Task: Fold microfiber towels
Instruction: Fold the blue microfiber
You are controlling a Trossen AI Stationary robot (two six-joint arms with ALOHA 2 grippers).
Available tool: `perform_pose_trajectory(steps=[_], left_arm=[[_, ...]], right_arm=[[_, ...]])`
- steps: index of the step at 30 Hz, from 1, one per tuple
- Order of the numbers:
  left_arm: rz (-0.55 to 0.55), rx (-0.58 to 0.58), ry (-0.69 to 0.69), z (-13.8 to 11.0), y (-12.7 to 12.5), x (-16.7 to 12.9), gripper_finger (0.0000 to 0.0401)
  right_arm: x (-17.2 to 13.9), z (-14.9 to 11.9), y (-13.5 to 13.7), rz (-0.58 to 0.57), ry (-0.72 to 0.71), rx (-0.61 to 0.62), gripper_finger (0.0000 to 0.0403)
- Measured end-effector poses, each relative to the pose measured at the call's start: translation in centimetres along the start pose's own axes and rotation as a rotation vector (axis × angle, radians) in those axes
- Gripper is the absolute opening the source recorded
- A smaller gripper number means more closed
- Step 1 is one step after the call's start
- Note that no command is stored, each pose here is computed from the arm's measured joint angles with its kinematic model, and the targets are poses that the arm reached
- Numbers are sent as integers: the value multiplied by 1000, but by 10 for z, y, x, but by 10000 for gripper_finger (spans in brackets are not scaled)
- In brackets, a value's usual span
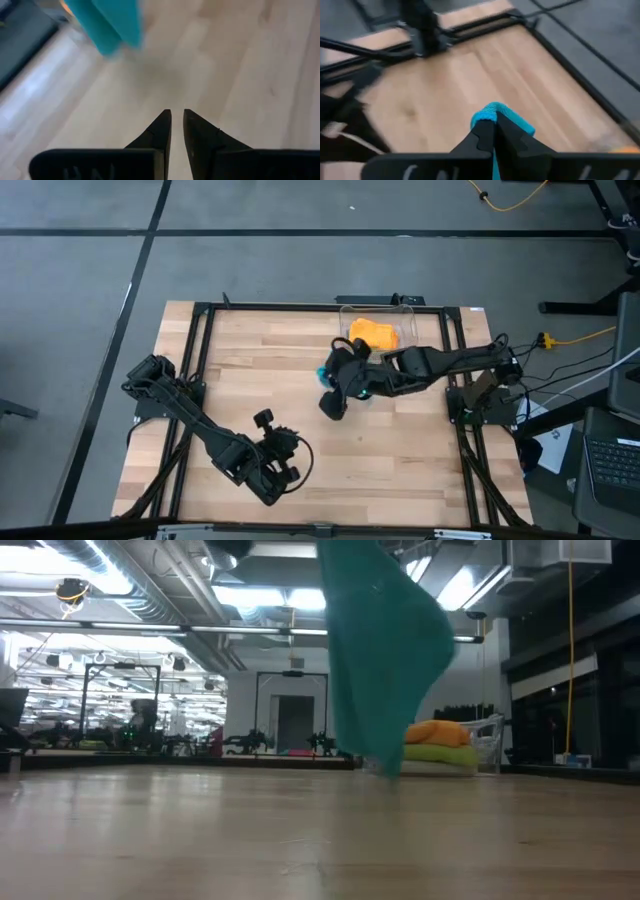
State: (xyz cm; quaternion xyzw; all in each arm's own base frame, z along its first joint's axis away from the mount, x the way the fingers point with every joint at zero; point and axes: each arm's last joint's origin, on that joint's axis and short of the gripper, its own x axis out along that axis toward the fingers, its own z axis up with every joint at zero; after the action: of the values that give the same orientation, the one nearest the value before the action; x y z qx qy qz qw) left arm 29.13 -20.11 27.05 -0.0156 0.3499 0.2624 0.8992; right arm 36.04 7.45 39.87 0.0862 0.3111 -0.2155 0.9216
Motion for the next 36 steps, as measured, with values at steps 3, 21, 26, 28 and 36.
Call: perform_pose_trajectory(steps=[3, 21, 26, 28, 36], left_arm=[[39, -39, -75, 8, 2, 5, 41], [140, -53, -311, 50, 7, 29, 92], [175, -147, -300, 62, 20, 47, 148], [181, -167, -290, 66, 26, 53, 165], [224, -268, -296, 83, 46, 75, 183]], right_arm=[[2, 5, 3, 99, -4, -35, 3], [7, 8, -17, 111, 66, -49, 4], [10, 11, -22, 87, 61, -47, 4], [10, 11, -23, 64, 50, -56, 4], [5, 19, -23, 68, -3, 14, 4]])
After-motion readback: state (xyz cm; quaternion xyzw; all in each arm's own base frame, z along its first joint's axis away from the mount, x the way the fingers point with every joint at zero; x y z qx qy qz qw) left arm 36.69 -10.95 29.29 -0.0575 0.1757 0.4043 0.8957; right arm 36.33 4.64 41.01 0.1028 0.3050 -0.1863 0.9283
